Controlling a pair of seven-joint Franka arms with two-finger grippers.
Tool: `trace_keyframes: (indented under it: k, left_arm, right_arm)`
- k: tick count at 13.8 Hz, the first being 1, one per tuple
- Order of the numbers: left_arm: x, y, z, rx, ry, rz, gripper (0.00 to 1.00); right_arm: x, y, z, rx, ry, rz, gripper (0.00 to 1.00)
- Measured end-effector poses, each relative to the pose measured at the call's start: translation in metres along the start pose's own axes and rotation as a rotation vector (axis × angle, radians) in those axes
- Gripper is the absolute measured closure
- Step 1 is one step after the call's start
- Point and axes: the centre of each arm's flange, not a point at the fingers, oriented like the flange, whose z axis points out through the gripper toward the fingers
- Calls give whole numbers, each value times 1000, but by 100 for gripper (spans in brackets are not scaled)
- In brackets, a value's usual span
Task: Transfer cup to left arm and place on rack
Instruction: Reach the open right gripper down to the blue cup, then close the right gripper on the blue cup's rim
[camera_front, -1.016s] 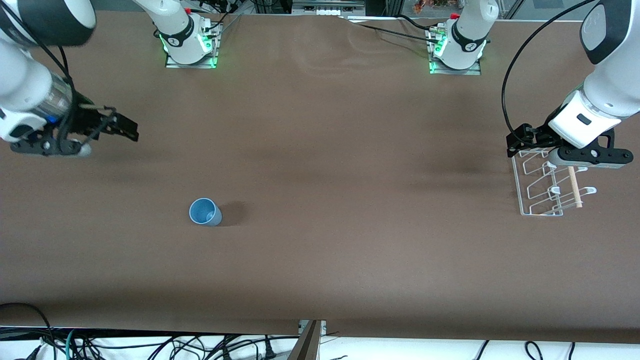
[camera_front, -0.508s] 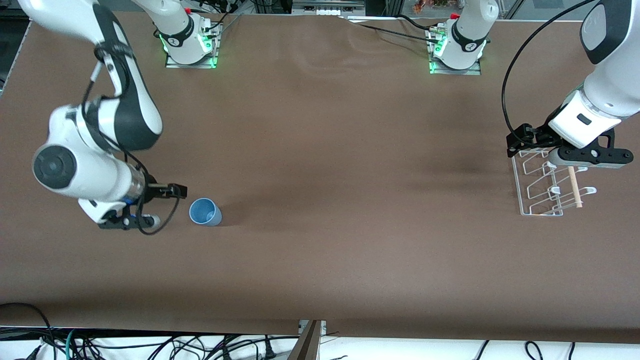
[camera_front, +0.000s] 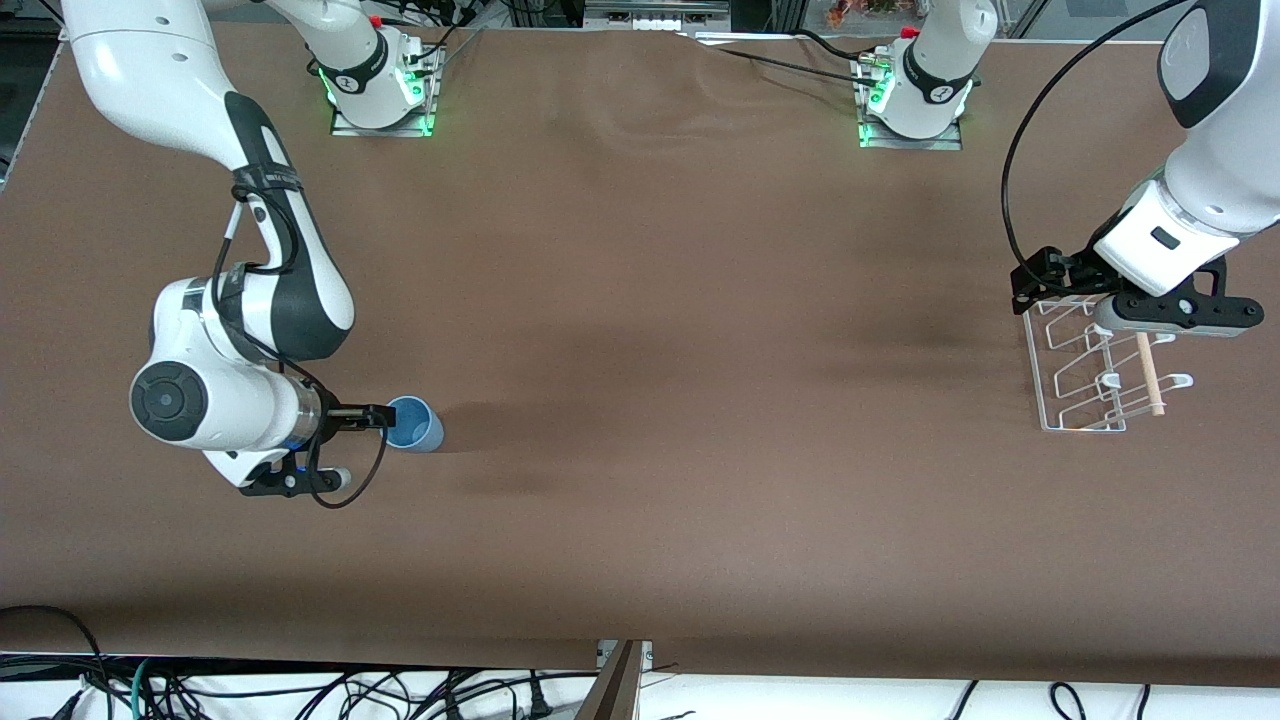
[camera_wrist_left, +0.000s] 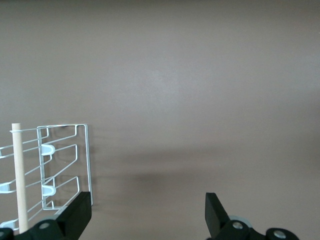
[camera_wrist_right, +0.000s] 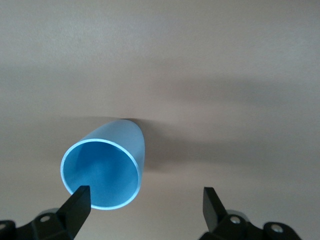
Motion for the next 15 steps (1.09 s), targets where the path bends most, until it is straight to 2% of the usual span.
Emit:
trace_keyframes:
  k: [9, 10, 11, 13, 15]
  left_arm:
    - [0, 0, 0, 0, 0, 0, 0]
    - [0, 0, 0, 0, 0, 0, 0]
    - [0, 0, 0, 0, 0, 0, 0]
    - [0, 0, 0, 0, 0, 1, 0]
    - [0, 1, 0, 0, 0, 1, 0]
  right_arm:
    - [8, -7, 59, -5, -48, -9, 1]
    - [9, -9, 67, -6, -51, -8, 6]
    - [10, -12, 74, -7, -53, -10, 6]
    - [10, -15, 75, -7, -50, -5, 26]
    - [12, -16, 70, -7, -40, 35, 52]
